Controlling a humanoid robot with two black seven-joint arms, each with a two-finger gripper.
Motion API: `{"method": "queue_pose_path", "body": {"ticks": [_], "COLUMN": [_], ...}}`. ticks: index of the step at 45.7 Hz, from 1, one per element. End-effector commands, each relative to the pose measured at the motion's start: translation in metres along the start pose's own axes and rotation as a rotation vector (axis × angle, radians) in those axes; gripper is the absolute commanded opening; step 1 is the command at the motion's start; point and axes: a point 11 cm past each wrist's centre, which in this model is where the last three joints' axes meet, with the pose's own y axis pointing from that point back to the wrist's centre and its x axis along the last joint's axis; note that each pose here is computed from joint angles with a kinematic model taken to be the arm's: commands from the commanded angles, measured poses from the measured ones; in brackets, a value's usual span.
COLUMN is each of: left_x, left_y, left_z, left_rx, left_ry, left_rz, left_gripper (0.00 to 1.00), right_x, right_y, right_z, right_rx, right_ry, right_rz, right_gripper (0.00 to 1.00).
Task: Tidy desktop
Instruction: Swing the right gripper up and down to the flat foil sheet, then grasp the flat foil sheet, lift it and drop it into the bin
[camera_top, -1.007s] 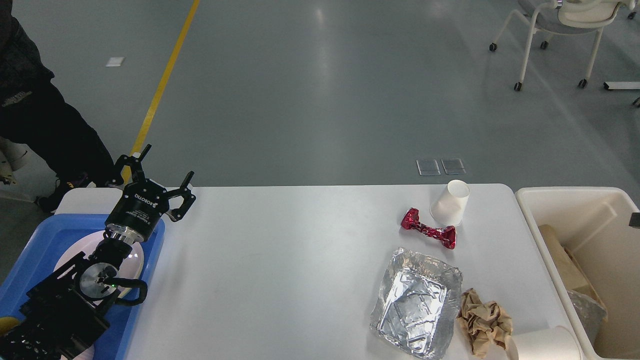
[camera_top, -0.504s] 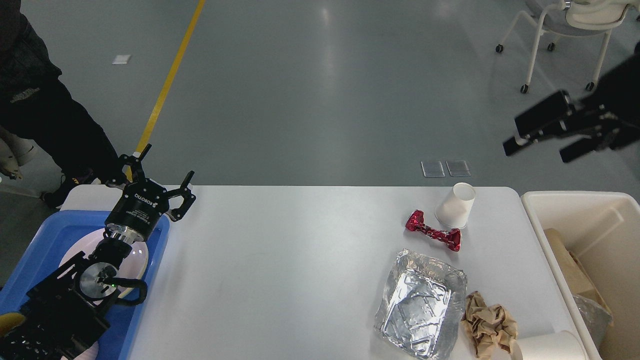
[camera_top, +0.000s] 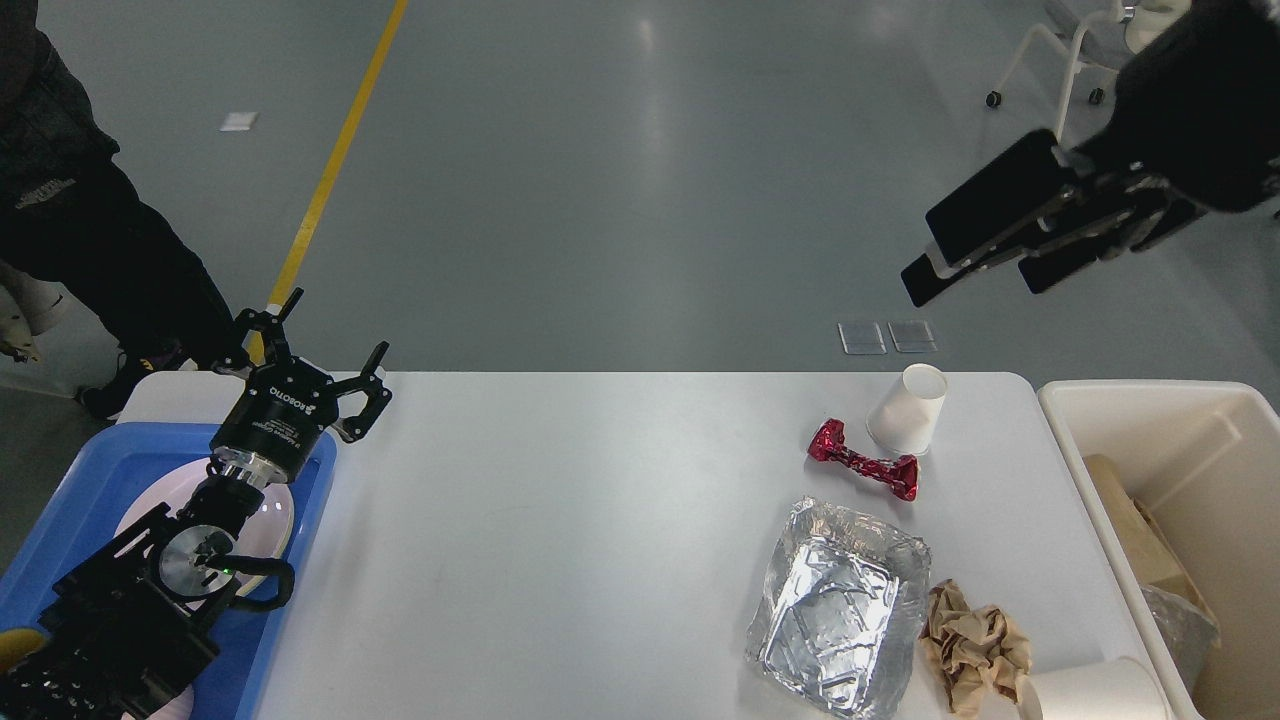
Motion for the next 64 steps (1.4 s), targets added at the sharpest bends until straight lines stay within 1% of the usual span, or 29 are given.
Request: {"method": "queue_pose_path", "body": {"ticks": [1,6,11,14,18,24,37,38,39,40,42,43,44,46,47,48,49,50,51,64], "left_x": [0.0,0.0,0.0,0.0,0.0,0.0,0.0,0.0,0.0,0.0,0.0,0.0,0.0,0.0,0.0,0.0,0.0,0.0,0.0,0.0], "left_y": [0.0,0.0,0.0,0.0,0.0,0.0,0.0,0.0,0.0,0.0,0.0,0.0,0.0,0.0,0.0,0.0,0.0,0.0,0.0,0.0], "left_z": [0.0,0.0,0.0,0.0,0.0,0.0,0.0,0.0,0.0,0.0,0.0,0.0,0.0,0.0,0.0,0.0,0.0,0.0,0.0,0.0], "left_rx": [0.0,0.0,0.0,0.0,0.0,-0.001,0.0,0.0,0.0,0.0,0.0,0.0,-0.001,0.0,0.0,0.0,0.0,0.0,0.0,0.0], "left_ry": [0.0,0.0,0.0,0.0,0.0,0.001,0.0,0.0,0.0,0.0,0.0,0.0,0.001,0.0,0.0,0.0,0.0,0.0,0.0,0.0], "left_rz": [0.0,0.0,0.0,0.0,0.0,0.0,0.0,0.0,0.0,0.0,0.0,0.0,0.0,0.0,0.0,0.0,0.0,0.0,0.0,0.0], "left_gripper": [1.0,1.0,1.0,1.0,1.0,1.0,1.0,1.0,1.0,1.0,1.0,1.0,1.0,1.0,1.0,1.0,1.0,1.0,1.0,1.0], "right_x": [-0.034,-0.065,-0.095,-0.101,-0.101,-0.105,-0.11,-0.11,-0.111,-0.111,-0.112,-0.113,-0.113,-0.112,-0.112,-0.112,-0.113,-0.113,-0.112,-0.113], "right_y": [-0.109,-0.187,-0.246,-0.272,-0.292,-0.306,-0.319,-0.319,-0.319,-0.32,-0.32,-0.321,-0.321,-0.321,-0.321,-0.321,-0.321,-0.32,-0.32,-0.317], "right_z": [0.057,0.067,0.079,0.089,0.09,0.095,0.104,0.104,0.104,0.105,0.106,0.106,0.106,0.106,0.107,0.107,0.107,0.107,0.108,0.11], "right_rx": [0.025,0.026,-0.05,-0.11,-0.121,-0.133,-0.139,-0.14,-0.141,-0.141,-0.14,-0.139,-0.139,-0.141,-0.141,-0.141,-0.139,-0.14,-0.142,-0.147], "right_ry": [-0.124,-0.252,-0.298,-0.282,-0.295,-0.316,-0.331,-0.331,-0.33,-0.329,-0.331,-0.33,-0.327,-0.327,-0.328,-0.328,-0.33,-0.33,-0.331,-0.342], "right_rz": [-0.066,-0.075,-0.031,-0.002,0.013,0.03,0.063,0.066,0.067,0.071,0.079,0.079,0.085,0.094,0.095,0.095,0.093,0.092,0.093,0.098], "right_gripper": [1.0,1.0,1.0,1.0,1.0,1.0,1.0,0.98,0.93,0.84,0.58,0.49,0.45,0.43,0.4,0.33,0.22,0.06,0.0,0.0]}}
